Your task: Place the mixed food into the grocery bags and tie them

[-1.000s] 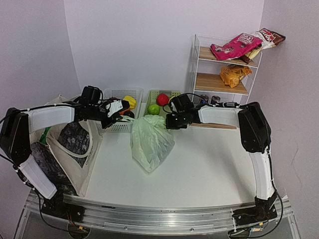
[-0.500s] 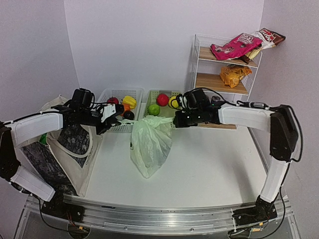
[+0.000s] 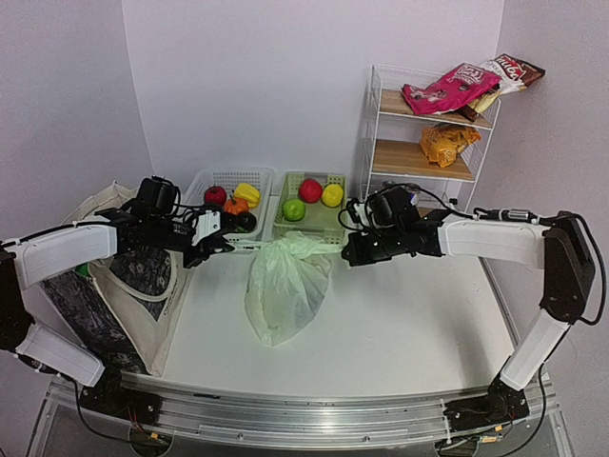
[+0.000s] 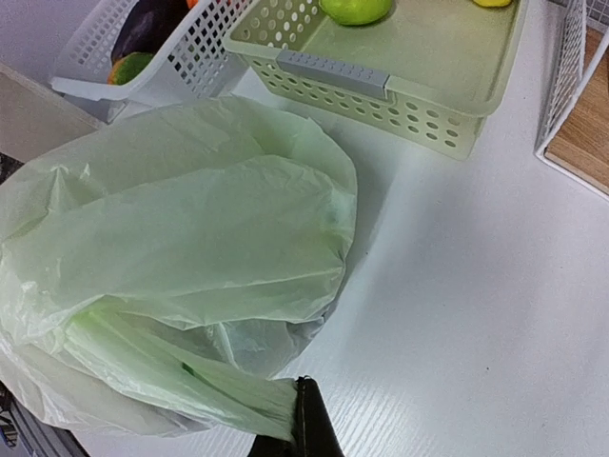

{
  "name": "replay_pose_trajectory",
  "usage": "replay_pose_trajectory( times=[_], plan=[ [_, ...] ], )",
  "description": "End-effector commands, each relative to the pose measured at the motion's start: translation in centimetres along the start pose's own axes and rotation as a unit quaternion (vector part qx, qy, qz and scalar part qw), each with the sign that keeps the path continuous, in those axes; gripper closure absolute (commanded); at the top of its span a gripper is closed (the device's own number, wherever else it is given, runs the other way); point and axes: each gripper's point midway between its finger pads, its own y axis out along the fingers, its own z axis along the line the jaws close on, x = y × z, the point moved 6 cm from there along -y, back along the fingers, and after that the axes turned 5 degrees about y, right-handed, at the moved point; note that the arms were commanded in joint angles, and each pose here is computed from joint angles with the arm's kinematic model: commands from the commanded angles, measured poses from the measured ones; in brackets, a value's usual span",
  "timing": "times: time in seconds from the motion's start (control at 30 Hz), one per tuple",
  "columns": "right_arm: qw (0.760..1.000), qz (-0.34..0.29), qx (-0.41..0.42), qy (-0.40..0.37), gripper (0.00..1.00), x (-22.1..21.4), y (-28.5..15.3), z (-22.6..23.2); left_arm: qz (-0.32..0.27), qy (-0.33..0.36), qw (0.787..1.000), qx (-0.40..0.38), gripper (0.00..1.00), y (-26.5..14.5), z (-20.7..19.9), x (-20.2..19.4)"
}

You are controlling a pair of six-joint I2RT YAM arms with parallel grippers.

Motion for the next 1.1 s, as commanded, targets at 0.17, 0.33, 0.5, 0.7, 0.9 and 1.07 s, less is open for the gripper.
replay_pose_trajectory(
  times=[0.17, 0.33, 0.5, 0.7, 0.9, 1.07],
  plan=[
    [0.997, 0.003, 0.080, -0.010, 0.86, 2.5, -3.6, 0.7, -0.044, -0.046, 0.998, -0.001, 0.53, -2.8, 1.0, 2.4],
    [0.993, -0.011, 0.120, -0.020, 0.38, 3.2, -6.2, 2.0, -0.094, -0.072, 0.993, 0.003, 0.25, -5.4, 1.2, 5.4],
    [0.988, -0.018, 0.153, -0.019, 0.14, 4.3, -9.7, 3.1, -0.151, -0.104, 0.982, 0.035, 0.17, -9.0, 2.0, 9.1],
    [0.995, -0.093, 0.007, 0.024, 0.11, 4.3, -13.5, -2.5, -0.179, -0.240, 0.928, 0.223, 0.15, -16.1, 6.6, 11.3],
    [0.970, -0.057, -0.194, 0.138, 0.09, 0.1, -15.0, -13.0, -0.123, -0.317, 0.856, 0.389, 0.14, -22.7, 8.0, 7.4],
    [0.958, -0.043, -0.259, 0.114, 0.08, -4.5, -15.2, -15.9, -0.117, -0.339, 0.842, 0.403, 0.14, -23.6, 4.8, 5.0]
  ],
)
